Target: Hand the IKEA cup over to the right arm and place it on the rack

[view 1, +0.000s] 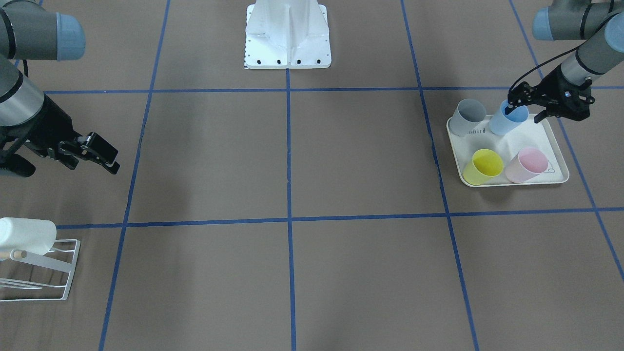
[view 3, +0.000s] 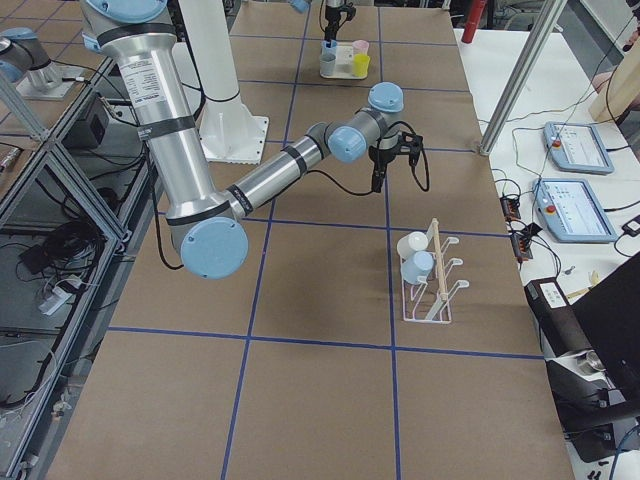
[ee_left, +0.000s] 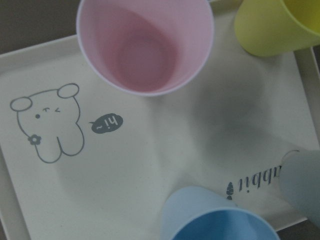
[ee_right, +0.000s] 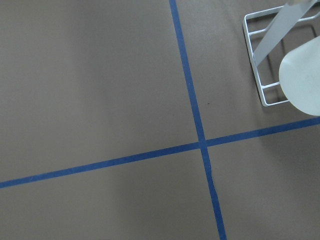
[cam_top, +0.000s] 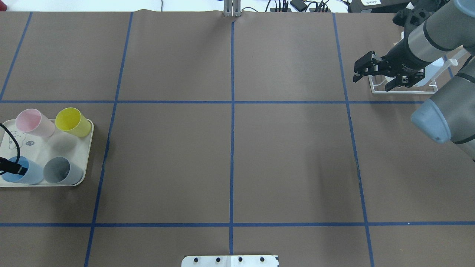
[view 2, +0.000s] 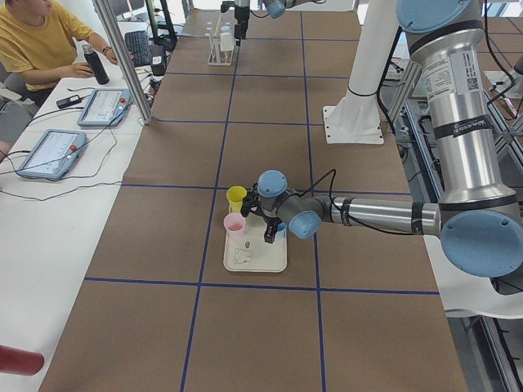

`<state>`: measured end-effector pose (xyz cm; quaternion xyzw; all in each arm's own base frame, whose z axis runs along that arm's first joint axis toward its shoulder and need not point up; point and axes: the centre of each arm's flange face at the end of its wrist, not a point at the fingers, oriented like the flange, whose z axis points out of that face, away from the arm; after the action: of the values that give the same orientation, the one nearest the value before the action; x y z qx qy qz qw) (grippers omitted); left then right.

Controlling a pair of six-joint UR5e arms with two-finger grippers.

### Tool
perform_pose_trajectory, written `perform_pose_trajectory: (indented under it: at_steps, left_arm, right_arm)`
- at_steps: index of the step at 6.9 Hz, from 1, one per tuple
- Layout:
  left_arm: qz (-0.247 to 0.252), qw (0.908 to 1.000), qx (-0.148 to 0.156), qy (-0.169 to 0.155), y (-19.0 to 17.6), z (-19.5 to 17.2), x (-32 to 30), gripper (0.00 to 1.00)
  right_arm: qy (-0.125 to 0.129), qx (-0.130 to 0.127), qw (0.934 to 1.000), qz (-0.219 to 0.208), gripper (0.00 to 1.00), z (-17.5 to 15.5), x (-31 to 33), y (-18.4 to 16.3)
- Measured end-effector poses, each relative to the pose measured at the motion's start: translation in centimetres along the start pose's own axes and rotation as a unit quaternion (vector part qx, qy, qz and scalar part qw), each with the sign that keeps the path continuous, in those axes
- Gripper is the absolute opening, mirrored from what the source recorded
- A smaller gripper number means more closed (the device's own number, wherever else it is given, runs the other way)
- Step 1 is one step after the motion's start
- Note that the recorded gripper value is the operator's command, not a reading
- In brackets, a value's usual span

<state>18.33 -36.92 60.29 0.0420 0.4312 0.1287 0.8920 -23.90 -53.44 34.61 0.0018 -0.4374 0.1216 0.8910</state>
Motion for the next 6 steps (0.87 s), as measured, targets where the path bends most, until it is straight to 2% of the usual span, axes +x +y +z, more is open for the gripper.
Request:
perform_pose_trajectory:
  at_steps: [3,4,6]
  left_arm:
    - [-0.011,0.9999,-0.001,-0.001,0.2,-0.4,-0.5,0.0]
    - [-0.021,0.9996,0.017,-0.001,-0.2,-2.2,-1.2,0.0]
    - [-0.045,0.9947,0.092,-0.004,-1.7,-9.4,-2.1,0.0]
  right_arm:
    - [0.002,0.001,1.0,0.0,1.0,0.1,0.1,-0.1]
    - [0.004,0.003,1.0,0.0,1.0,0.2,0.1,-0.1]
    - [0.004,0.006,1.0,-0.001,1.0,0.2,-0.1,0.0]
